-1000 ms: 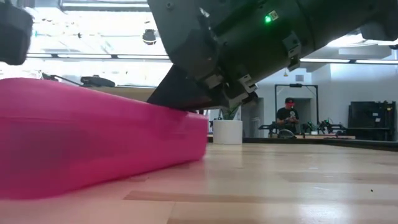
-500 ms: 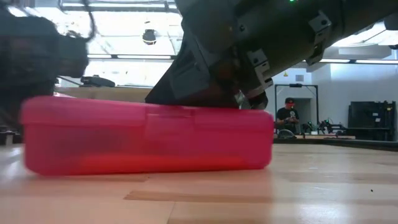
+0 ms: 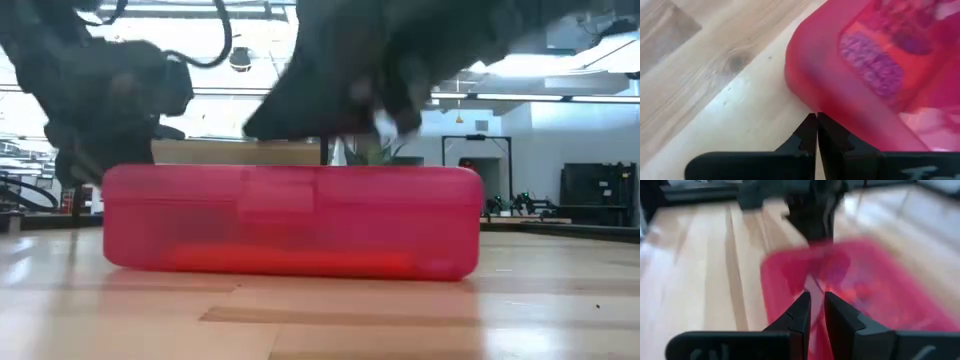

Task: Pack school essentials
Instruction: Close the red supply box, then return to Home Position

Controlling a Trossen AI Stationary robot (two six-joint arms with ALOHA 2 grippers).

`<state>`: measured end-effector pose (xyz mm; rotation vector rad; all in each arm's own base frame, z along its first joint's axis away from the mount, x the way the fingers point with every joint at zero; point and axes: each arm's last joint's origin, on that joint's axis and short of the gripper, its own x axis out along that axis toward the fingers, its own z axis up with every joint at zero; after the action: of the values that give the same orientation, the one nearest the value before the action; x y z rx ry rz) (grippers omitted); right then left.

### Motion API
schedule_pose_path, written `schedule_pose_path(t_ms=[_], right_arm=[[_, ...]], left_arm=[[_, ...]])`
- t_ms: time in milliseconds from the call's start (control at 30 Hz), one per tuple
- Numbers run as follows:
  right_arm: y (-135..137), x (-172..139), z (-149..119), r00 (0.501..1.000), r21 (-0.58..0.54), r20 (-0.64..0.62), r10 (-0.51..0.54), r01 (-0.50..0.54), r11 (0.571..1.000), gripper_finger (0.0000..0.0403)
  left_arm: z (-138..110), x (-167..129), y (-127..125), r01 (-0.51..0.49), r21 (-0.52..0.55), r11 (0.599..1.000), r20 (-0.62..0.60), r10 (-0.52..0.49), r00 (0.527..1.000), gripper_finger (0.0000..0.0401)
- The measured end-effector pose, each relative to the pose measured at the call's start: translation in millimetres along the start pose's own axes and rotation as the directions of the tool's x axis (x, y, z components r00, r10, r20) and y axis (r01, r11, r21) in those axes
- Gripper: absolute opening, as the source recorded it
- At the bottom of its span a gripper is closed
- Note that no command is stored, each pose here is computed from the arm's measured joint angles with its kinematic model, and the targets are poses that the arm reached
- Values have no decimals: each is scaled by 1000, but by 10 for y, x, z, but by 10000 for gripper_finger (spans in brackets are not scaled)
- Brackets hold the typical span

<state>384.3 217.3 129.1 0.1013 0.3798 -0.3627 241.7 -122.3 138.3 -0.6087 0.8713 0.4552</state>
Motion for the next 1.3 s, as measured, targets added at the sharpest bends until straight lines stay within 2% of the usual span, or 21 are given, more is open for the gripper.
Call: schedule_pose_path(t_ms=[100, 200, 333, 400, 467, 500, 567, 633, 733, 833, 967, 1067, 1133, 1167, 1267, 1300], right_arm=[[-38, -125, 277, 999, -83, 40, -2, 6, 996, 74], [-128, -332, 657, 997, -174, 79, 3, 11, 985, 74], [-428, -668, 1209, 992, -307, 117, -40, 74, 949, 74], [-684, -839, 1442, 991, -346, 109, -73, 107, 932, 74], [-966, -1001, 1624, 988, -334, 114, -108, 141, 932, 74], [-1133, -1111, 1675, 986, -325, 116, -123, 155, 933, 74], [-1472, -1319, 1690, 981, -299, 123, -151, 182, 937, 74], [-1794, -1516, 1599, 975, -238, 147, -164, 196, 951, 74], [-2244, -1760, 1266, 961, -101, 202, -188, 212, 972, 74], [-2577, -1881, 824, 945, 19, 247, -215, 217, 976, 74], [-2804, -1948, 383, 931, 93, 291, -219, 200, 975, 74], [-2933, -1982, 148, 914, 113, 320, -248, 223, 968, 74], [-3003, -2038, 93, 894, 152, 368, -256, 214, 965, 74], [-3029, -2056, 62, 887, 162, 386, -254, 206, 965, 74], [-3063, -2049, -97, 890, 146, 412, -195, 147, 978, 74], [-3069, -2052, -129, 887, 151, 428, -172, 117, 982, 74]], left_arm=[[60, -131, -12, 47, -5, 999, -3, -47, 999, 0], [164, -385, -35, 128, 13, 992, 51, -129, 990, 0], [385, -862, -19, 220, 227, 949, 163, -260, 952, 0], [516, -1153, 0, 254, 351, 901, 233, -347, 908, 0], [621, -1464, 87, 246, 494, 834, 288, -424, 859, 0], [672, -1619, 140, 243, 533, 810, 323, -460, 827, 0], [742, -1895, 301, 250, 529, 811, 407, -501, 764, 0], [782, -2143, 520, 225, 536, 813, 496, -520, 695, 0], [745, -2358, 850, 229, 603, 764, 529, -598, 602, 0], [631, -2390, 1162, 285, 623, 728, 533, -662, 527, 0], [418, -2186, 1444, 353, 596, 721, 553, -687, 471, 0], [263, -1927, 1554, 381, 564, 732, 562, -679, 472, 0], [229, -1811, 1522, 395, 565, 724, 539, -687, 487, 0], [208, -1769, 1502, 427, 582, 691, 501, -719, 481, 0], [192, -1666, 1398, 494, 628, 601, 457, -799, 392, 0], [153, -1589, 1387, 512, 644, 568, 414, -822, 391, 0]])
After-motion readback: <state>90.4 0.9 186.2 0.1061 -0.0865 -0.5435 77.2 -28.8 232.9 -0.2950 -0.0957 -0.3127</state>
